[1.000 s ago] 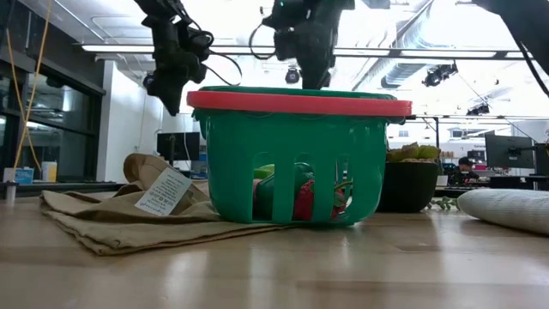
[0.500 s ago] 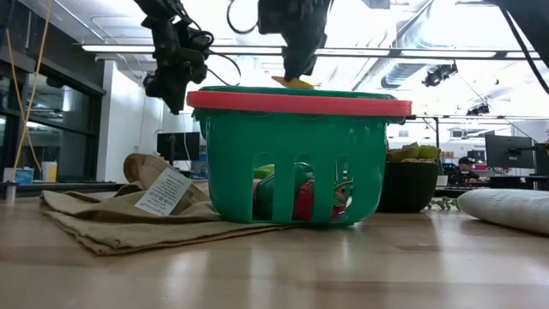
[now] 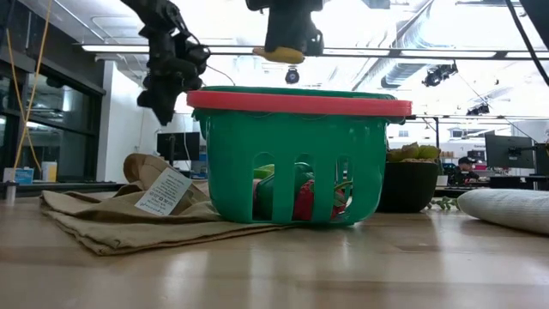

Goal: Pick and placing Produce into tupperware
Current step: Put the yellow corn into the green basket

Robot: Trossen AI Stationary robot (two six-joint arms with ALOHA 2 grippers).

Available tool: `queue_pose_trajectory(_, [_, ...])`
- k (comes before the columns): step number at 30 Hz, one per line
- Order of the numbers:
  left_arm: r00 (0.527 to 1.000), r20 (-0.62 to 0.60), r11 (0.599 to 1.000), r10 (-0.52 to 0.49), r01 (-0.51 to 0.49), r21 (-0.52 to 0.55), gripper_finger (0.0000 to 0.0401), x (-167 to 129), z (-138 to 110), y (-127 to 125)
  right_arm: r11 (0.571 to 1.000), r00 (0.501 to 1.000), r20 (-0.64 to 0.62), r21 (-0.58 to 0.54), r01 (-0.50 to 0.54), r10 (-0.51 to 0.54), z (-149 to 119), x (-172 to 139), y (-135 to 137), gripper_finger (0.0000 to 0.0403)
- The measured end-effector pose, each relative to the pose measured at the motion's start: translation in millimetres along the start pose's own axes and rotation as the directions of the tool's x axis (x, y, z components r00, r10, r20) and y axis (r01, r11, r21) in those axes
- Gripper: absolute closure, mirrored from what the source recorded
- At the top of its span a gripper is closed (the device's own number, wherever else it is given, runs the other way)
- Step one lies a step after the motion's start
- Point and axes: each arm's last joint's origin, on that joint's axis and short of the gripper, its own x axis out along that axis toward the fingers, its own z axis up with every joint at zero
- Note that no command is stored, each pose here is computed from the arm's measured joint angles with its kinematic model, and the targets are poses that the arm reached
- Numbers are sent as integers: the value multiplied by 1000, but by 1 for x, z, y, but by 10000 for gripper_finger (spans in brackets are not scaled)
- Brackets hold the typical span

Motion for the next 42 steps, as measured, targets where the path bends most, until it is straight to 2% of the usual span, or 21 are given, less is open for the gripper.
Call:
queue_pose_trajectory(6, [998, -58, 1000, -24, 23, -17, 300, 30, -8, 5, 981, 999, -14, 189, 40, -38, -6, 11, 13, 357])
queue_pose_trajectory(11, [992, -89, 995, -87, 83, -47, 300, 50, -14, 3, 972, 998, -52, 229, 55, -44, -9, 31, 22, 357])
queue_pose_trajectory(16, [988, -116, 995, -102, 102, -9, 300, 62, -17, -8, 950, 993, -101, 300, 91, -64, -11, 53, 24, 357])
queue_pose_trajectory(30, [988, -145, 988, -59, 78, 134, 300, 71, -16, -46, 869, 982, -136, 460, 182, -133, -10, 91, 19, 357])
queue_pose_trajectory(36, [988, -148, 987, -36, 59, 148, 300, 72, -16, -49, 839, 979, -126, 506, 201, -159, -10, 94, 18, 357])
queue_pose_trajectory(42, [989, -146, 988, -35, 57, 146, 300, 71, -16, -48, 838, 979, -124, 506, 204, -163, -10, 94, 18, 357])
